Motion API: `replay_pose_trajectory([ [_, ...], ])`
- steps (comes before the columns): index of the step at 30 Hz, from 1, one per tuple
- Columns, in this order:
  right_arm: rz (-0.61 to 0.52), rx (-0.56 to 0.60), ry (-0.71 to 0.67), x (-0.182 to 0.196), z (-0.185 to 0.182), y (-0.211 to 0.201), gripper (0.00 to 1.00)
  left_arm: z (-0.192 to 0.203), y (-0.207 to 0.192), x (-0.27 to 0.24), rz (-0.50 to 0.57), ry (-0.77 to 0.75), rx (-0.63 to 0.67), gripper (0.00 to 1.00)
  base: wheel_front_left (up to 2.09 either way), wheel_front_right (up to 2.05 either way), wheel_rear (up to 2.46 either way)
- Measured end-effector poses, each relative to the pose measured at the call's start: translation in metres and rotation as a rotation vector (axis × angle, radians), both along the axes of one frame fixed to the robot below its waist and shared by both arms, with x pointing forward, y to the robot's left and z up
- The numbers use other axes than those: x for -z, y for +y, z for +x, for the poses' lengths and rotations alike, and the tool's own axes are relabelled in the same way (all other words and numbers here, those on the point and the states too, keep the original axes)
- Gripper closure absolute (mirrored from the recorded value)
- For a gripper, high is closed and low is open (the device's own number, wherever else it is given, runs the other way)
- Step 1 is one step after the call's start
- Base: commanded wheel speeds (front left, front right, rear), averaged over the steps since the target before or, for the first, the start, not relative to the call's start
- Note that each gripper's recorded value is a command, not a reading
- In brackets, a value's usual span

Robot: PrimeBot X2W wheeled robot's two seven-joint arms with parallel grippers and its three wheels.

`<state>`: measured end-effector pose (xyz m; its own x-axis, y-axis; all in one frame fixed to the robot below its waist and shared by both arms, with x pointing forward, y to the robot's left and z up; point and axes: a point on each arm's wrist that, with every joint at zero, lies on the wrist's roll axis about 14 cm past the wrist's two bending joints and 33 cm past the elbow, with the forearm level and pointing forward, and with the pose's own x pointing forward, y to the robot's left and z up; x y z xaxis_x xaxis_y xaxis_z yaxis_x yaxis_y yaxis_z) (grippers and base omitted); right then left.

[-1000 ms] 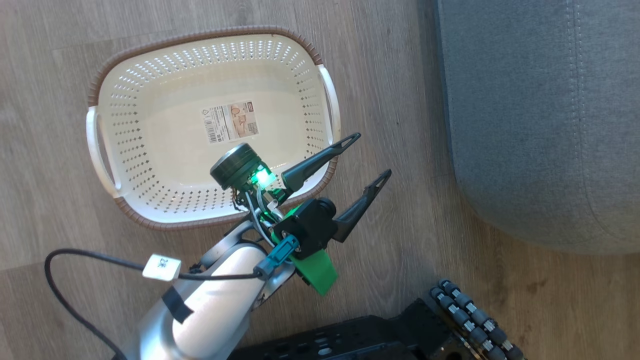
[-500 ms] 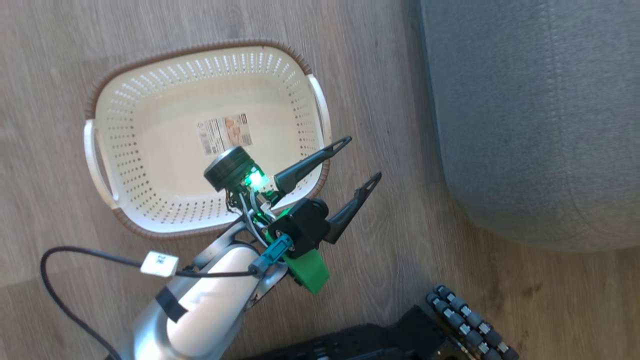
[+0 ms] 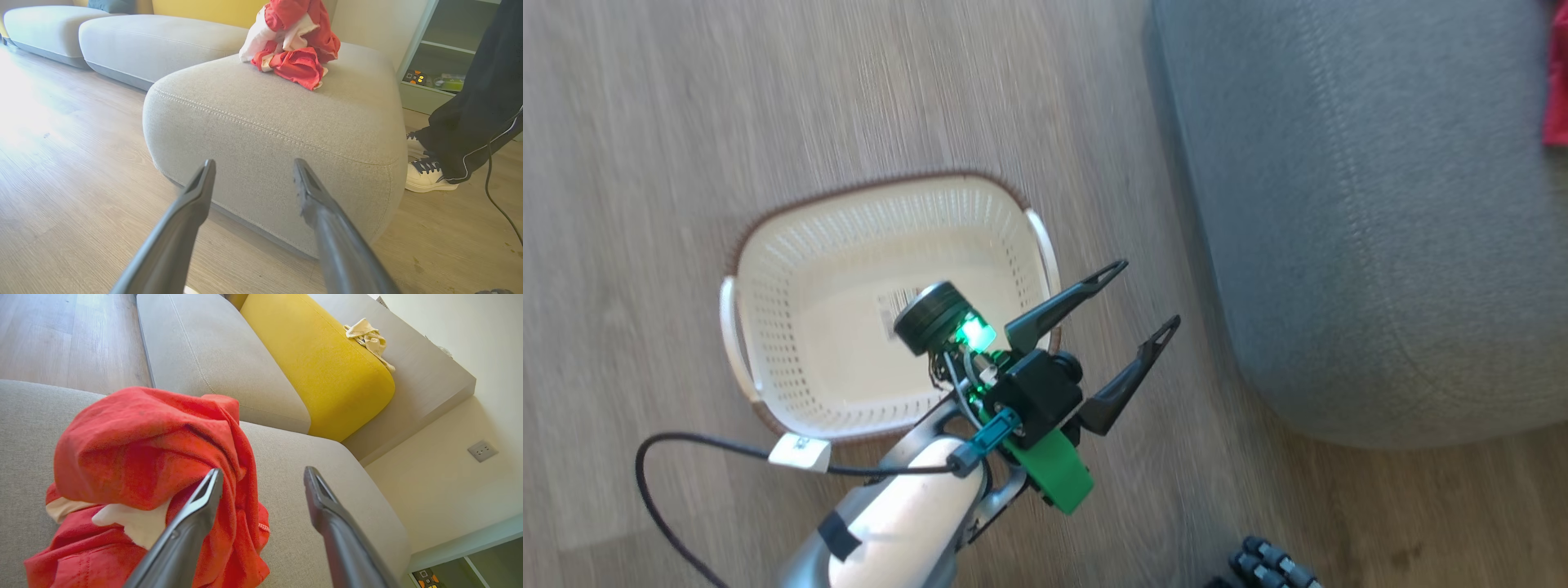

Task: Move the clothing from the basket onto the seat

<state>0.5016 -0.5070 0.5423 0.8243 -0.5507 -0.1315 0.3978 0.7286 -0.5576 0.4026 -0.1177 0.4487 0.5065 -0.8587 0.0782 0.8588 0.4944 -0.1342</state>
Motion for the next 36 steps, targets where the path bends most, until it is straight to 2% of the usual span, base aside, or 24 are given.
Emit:
replay_pose_trajectory([
  [11,-0.052,-0.062,-0.148,-0.091,-0.032,0.016,0.00,-0.032,0.014,-0.056,-0.018,-0.082,-0.065,0.00,0.00,0.00,0.00],
  [14,-0.060,-0.102,-0.242,-0.123,-0.033,0.032,0.00,-0.042,0.019,-0.063,-0.013,-0.096,-0.084,0.00,0.00,0.00,0.00],
  [21,-0.059,-0.235,-0.578,-0.217,-0.046,0.075,0.00,-0.056,0.037,-0.086,-0.051,-0.109,-0.154,0.00,0.00,0.00,0.00],
  [24,-0.061,-0.347,-0.633,-0.225,-0.048,0.107,0.00,-0.060,0.045,-0.089,-0.047,-0.117,-0.187,0.00,0.00,0.00,0.00],
  [32,0.044,-0.661,-0.804,-0.233,-0.063,0.204,0.00,-0.053,0.081,-0.095,-0.045,-0.127,-0.333,0.00,0.00,0.00,0.00],
  [36,0.130,-0.778,-0.822,-0.214,-0.070,0.248,0.00,-0.051,0.099,-0.094,-0.036,-0.124,-0.412,0.00,0.00,0.00,0.00],
])
